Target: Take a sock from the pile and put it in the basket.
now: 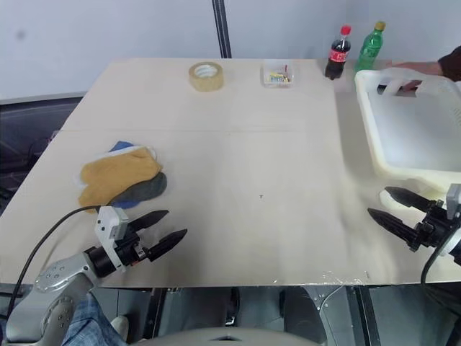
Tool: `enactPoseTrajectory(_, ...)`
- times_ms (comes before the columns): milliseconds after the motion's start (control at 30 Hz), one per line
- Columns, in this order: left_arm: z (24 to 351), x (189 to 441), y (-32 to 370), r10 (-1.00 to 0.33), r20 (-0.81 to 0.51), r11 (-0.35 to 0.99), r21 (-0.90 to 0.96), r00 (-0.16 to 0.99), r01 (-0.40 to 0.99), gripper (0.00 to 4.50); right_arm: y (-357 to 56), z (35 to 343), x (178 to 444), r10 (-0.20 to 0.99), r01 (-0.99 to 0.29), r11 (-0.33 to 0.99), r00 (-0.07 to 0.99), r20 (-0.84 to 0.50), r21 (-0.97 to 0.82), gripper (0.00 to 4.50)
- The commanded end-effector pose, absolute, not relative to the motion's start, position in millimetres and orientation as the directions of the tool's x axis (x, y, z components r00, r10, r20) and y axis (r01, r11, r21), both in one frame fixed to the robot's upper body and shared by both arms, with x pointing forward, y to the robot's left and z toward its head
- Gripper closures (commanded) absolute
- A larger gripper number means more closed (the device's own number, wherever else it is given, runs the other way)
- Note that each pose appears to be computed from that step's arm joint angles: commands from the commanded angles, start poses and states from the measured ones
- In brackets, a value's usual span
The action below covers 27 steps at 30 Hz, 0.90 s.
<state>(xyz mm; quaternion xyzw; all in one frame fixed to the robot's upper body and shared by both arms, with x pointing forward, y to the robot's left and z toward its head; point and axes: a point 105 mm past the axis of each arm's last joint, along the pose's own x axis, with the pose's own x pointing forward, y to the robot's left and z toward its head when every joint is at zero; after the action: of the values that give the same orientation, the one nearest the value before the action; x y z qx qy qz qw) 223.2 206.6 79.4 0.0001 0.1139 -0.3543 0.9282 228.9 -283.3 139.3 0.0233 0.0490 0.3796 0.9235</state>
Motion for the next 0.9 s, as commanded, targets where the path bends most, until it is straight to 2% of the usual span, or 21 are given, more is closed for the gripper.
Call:
enactPoseTrajectory(33, 93, 219, 204, -0.685, -0.182, 0.721, -0.037, 0.705, 0.692, 0.00, -281, 143, 222, 0.729, -0.729, 0.683, 0.678, -0.090, 0.040, 0.07)
enactPoseTrajectory(167, 92, 215, 204, -0.693, -0.174, 0.714, -0.031, 0.700, 0.699, 0.00, -275, 129, 219, 0.753, -0.757, 0.653, 0.644, -0.131, 0.032, 0.07)
enactPoseTrajectory(667, 97, 217, 203, -0.692, -0.118, 0.718, -0.011, 0.712, 0.696, 0.00, -272, 125, 220, 0.776, -0.781, 0.624, 0.617, -0.133, 0.021, 0.07)
enactPoseTrajectory(800, 98, 229, 209, -0.638, -0.117, 0.762, 0.045, 0.761, 0.646, 0.00, -262, 125, 217, 0.805, -0.814, 0.580, 0.575, -0.145, -0.008, 0.07)
enactPoseTrajectory(900, 108, 247, 217, -0.554, -0.070, 0.824, 0.093, 0.829, 0.559, 0.00, -243, 137, 217, 0.846, -0.848, 0.530, 0.528, -0.068, 0.009, 0.07)
